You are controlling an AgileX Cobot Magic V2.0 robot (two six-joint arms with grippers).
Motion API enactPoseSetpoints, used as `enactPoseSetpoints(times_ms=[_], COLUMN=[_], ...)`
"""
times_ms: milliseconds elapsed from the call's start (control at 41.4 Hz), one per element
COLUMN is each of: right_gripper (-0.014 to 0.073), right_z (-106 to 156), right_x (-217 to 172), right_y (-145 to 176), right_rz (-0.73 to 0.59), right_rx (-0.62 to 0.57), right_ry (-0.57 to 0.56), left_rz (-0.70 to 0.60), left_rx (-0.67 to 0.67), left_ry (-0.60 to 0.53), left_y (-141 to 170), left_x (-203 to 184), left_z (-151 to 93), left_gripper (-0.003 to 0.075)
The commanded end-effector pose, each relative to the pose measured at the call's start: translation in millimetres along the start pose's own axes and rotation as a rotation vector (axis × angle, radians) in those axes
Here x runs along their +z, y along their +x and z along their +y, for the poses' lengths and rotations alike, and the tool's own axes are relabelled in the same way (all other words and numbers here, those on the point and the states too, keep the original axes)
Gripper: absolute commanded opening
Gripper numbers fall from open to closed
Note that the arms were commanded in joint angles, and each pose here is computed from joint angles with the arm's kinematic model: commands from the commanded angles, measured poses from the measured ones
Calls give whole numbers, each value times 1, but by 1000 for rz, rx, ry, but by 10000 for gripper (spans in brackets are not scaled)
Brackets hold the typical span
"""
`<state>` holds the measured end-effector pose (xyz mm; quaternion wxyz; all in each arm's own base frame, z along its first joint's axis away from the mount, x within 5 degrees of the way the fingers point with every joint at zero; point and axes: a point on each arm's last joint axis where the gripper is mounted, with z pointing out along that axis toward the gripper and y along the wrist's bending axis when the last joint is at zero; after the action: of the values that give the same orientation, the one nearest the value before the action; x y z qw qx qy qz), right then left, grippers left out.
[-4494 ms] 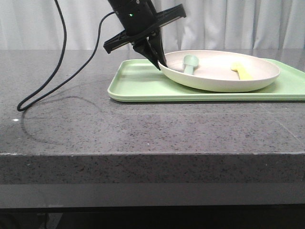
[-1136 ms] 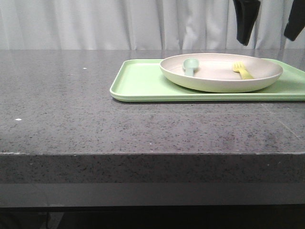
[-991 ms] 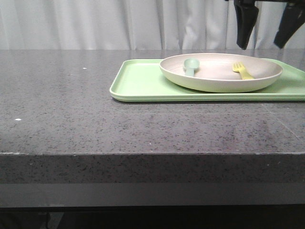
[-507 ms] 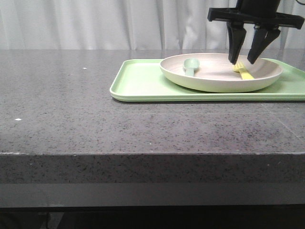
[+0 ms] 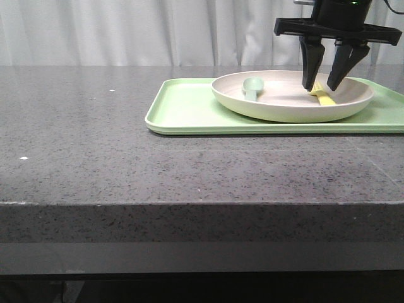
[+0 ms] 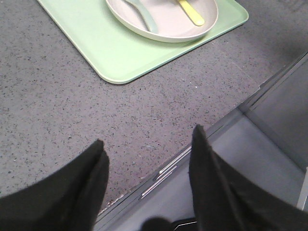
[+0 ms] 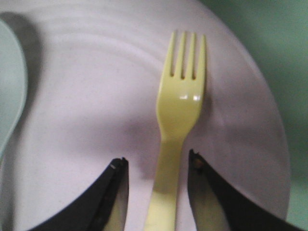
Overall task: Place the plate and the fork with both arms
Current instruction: 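Lower the open right gripper onto the yellow fork on the plate, then close the right gripper on the fork and lift it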
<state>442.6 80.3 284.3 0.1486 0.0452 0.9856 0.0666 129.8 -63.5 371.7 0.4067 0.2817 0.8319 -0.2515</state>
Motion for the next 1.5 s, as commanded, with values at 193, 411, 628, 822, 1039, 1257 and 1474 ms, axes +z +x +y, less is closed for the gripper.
enactPoseSetpoints(times_ms=[193,411,628,822,1039,1257,1474], right_gripper=[328,328,328,328,304,72,33], right_z=[-10,-11,-7,-5,-5,-5,-4], right_x=[-28,-26,-15,-10,-10,-10,-19], right_y=[8,8,8,9,8,8,8], right_rz=[36,42,67,78,78,78,58], right_rx=[22,22,16,3,5,5,3], right_ry=[8,9,12,12,12,12,2], left_rz=[-83,-83,-86,-88,-88,-88,-88], left_rx=[-8,-8,-8,-8,-8,-8,-8], left_ry=[6,6,2,1,1,1,1], left_y=[-11,-11,-11,-12,-12,-12,-12], left_x=[-6,-6,-6,-6,-6,-6,-6], left_z=[-4,-4,-4,-3,-3,-3,-3], left_gripper=[378,378,378,378,378,378,378])
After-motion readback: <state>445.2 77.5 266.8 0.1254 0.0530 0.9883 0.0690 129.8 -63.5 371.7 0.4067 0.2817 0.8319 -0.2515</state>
